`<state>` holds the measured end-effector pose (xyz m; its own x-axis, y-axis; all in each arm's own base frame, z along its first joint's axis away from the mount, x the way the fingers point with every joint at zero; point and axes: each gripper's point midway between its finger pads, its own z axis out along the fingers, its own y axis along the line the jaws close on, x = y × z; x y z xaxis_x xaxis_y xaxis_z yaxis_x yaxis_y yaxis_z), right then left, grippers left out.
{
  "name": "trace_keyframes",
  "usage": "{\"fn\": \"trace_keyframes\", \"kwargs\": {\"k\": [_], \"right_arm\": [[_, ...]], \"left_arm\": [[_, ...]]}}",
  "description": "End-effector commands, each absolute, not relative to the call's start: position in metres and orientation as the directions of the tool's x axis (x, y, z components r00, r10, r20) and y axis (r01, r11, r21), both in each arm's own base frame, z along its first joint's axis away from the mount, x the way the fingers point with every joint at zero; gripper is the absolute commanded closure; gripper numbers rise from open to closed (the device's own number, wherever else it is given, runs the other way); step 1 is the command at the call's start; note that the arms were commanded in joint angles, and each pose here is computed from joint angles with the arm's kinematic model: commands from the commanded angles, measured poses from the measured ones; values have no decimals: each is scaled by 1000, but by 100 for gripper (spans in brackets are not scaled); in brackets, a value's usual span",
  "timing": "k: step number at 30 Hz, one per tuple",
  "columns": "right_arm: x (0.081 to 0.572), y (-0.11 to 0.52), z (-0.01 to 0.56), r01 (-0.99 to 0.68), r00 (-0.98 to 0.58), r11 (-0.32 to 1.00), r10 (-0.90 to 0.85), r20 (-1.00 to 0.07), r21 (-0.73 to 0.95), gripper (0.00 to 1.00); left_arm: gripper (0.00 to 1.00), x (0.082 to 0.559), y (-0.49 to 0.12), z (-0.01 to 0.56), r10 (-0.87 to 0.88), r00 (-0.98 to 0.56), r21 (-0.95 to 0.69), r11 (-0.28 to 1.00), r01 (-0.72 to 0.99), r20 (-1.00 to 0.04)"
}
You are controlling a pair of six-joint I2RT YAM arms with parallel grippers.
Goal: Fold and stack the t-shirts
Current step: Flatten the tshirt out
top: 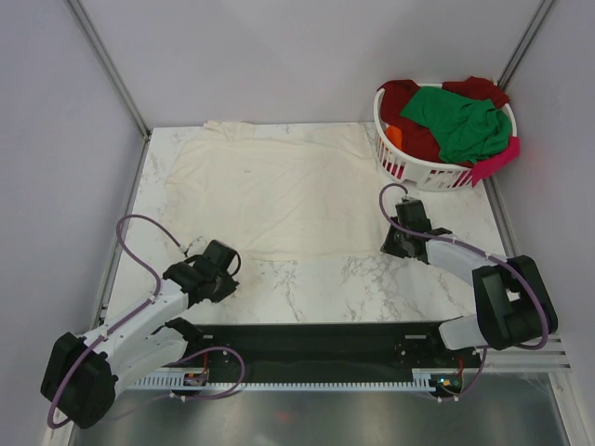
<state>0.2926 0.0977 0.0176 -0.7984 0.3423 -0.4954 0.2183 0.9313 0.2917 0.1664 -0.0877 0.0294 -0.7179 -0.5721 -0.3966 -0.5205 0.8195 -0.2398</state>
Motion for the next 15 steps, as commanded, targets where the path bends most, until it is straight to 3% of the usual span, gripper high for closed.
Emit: {"fn": "trace_keyframes", "kwargs": {"k": [1,3,10,15], "right_arm": [[286,97,20,208,-805,933,334,-491,294,91],[284,97,24,204,-803,933,332,-494,295,100],[262,101,52,165,-812,927,322,-487,338,100],[234,102,57,153,-838,920,315,-447,361,100]], "left_arm": [[97,165,-92,43,-545,-739,-260,838,-479,-397],[98,163,-94,52,-556,-735,-285,831,-479,-388],[98,141,-109,87,-603,-737,-427,778,-461,-305],[98,114,-89,111,-622,-722,-416,768,-487,-302]]}}
